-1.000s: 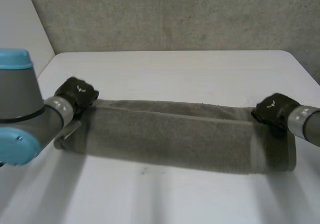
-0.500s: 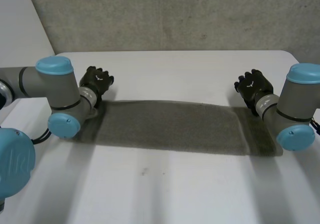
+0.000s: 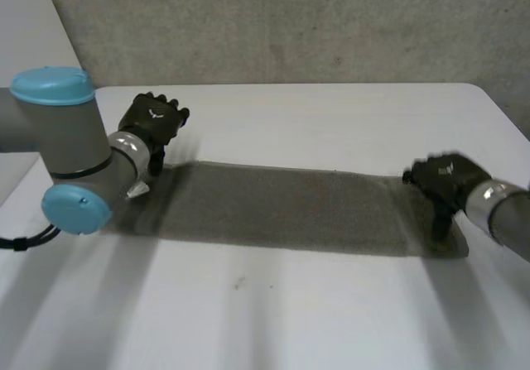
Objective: Fold the towel.
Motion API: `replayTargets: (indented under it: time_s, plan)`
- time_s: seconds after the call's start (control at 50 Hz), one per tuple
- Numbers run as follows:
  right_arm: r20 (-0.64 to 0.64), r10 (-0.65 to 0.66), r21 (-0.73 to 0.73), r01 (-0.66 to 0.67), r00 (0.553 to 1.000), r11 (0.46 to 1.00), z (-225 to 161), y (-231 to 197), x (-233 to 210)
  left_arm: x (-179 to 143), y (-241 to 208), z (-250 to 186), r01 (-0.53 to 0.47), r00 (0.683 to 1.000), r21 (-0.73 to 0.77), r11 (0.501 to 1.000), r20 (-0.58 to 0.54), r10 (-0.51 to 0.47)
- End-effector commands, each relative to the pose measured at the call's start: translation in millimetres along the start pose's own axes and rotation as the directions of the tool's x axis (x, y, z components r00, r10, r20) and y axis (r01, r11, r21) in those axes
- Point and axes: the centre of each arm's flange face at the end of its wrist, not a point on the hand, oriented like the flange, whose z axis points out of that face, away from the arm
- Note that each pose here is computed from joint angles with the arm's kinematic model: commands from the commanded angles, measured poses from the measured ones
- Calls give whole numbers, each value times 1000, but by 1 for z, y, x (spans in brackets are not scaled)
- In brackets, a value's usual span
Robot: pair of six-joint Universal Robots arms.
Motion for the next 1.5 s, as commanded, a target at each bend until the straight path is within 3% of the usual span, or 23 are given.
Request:
replayTargets:
  time_s: [0.02, 0.3, 0.64, 0.92, 1.08, 1.24, 1.36, 1.4, 1.44, 1.46, 1.5]
  plan:
    - [123, 133, -124, -118, 983, 985, -17, 49, -8, -24, 14, 1, 164, 986, -15, 986, 13, -164]
    - [101, 141, -85, -133, 985, 987, -14, 64, -9, -46, 44, 38, 131, 990, 7, 991, 54, -131]
    - [59, 111, -29, -109, 992, 994, -8, 65, -6, -13, 33, 5, 134, 990, -22, 991, -29, -135]
    - [-4, 62, 20, -62, 998, 998, 4, 67, 2, -12, 29, -8, 134, 990, -26, 991, -35, -135]
    - [-64, 45, -4, -45, 997, 999, 10, 76, 26, -13, 28, -14, 135, 990, -28, 990, -34, -136]
    - [-230, -106, -80, 90, 967, 993, 10, 86, 79, -17, 26, -28, 138, 990, -38, 990, -29, -139]
    - [-360, -199, -103, 173, 911, 979, 12, 63, 110, -22, 20, -44, 139, 990, -33, 990, -18, -139]
    - [-352, -208, -54, 202, 913, 978, 14, 43, 98, -22, 19, -47, 139, 990, -32, 990, -16, -140]
    - [-322, -209, 108, 255, 924, 961, 13, -13, 63, -25, 16, -52, 139, 990, -17, 990, -5, -139]
    - [-321, -209, 108, 255, 924, 961, 13, -13, 63, -25, 16, -52, 139, 990, -17, 990, -5, -139]
    - [-257, -194, 257, 260, 947, 931, 9, -56, 22, -30, 12, -56, 137, 990, 5, 991, 15, -137]
